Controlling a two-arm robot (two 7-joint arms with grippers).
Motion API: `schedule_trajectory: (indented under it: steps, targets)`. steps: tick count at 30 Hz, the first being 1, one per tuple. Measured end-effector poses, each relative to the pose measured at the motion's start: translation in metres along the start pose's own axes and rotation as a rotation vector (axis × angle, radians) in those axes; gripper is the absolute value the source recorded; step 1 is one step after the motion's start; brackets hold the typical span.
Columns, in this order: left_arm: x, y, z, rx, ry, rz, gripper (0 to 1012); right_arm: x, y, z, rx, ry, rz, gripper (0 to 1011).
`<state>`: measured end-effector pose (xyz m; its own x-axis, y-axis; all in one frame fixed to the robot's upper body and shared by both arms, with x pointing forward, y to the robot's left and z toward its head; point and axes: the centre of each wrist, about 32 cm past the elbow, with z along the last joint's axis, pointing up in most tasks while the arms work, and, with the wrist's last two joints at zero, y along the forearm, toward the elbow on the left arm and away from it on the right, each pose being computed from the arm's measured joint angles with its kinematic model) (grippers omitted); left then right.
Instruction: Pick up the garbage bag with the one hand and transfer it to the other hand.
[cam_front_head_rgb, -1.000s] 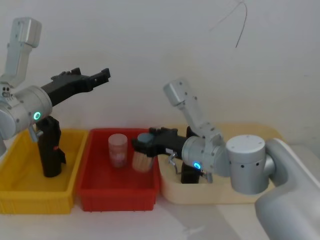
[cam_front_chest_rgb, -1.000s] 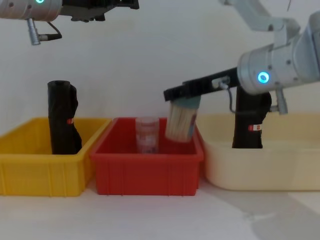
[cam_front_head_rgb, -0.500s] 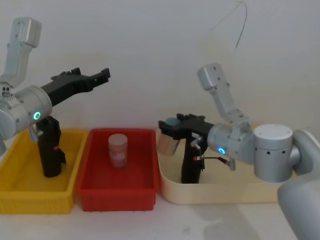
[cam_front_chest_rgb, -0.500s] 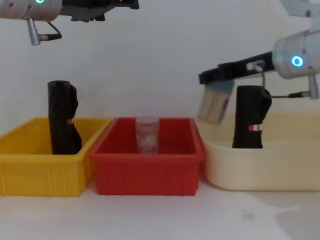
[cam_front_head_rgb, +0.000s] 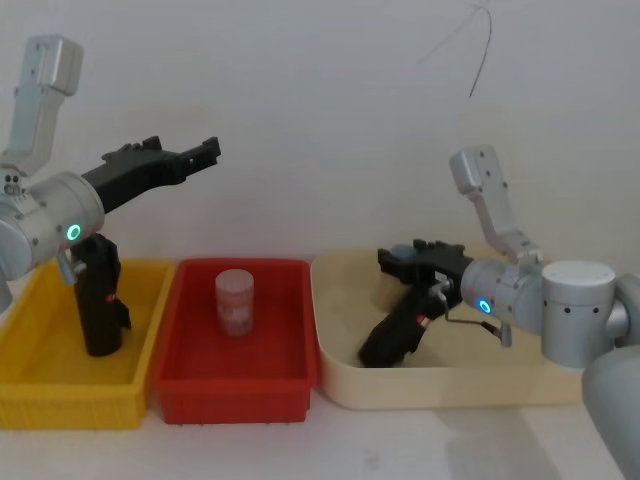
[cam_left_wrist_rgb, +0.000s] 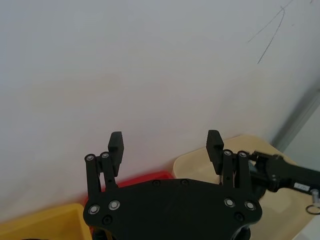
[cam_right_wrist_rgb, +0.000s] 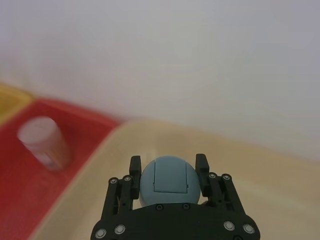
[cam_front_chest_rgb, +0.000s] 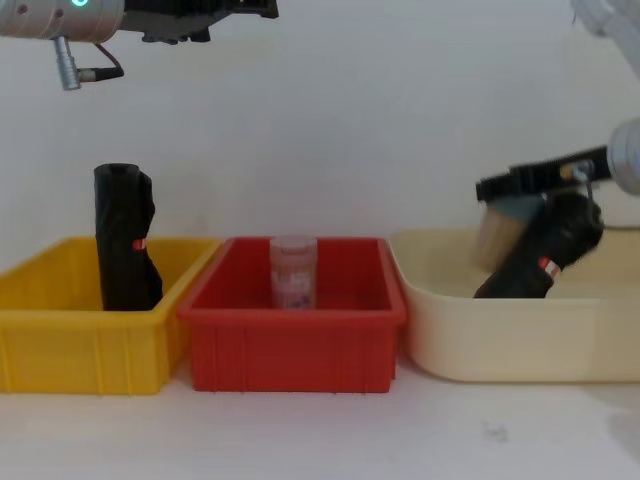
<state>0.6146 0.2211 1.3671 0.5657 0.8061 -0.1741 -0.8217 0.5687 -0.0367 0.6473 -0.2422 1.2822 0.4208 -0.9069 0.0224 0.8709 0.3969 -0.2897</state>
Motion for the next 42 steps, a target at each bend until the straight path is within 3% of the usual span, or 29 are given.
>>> schedule_trajectory:
  steps: [6,11,17,20,33,42]
  targets:
    - [0.0,0.0,0.0,0.0,0.0,0.0,1002,0.009,0.003,-0.009,-0.011,0.012,-0.026,645]
    - [0.0,0.0,0.0,0.0,0.0,0.0,1001,0.013,0.003,-0.011,-0.005,0.017,-0.039,760]
    - [0.0,0.0,0.0,0.0,0.0,0.0,1001,0.01,0.001,-0.012,0.02,0.024,-0.031,918]
    - [0.0,0.0,0.0,0.0,0.0,0.0,1001,0.006,-0.003,-0.012,0.049,0.035,-0.017,1001]
    - [0.0,0.0,0.0,0.0,0.0,0.0,1001,-0.02,-0.028,-0.011,0.241,0.078,0.055,1000]
    - [0.0003,0.0002,0.0,0.004,0.001,-0.002,1002,-0.053,-0.054,-0.023,0.386,0.076,0.086,999]
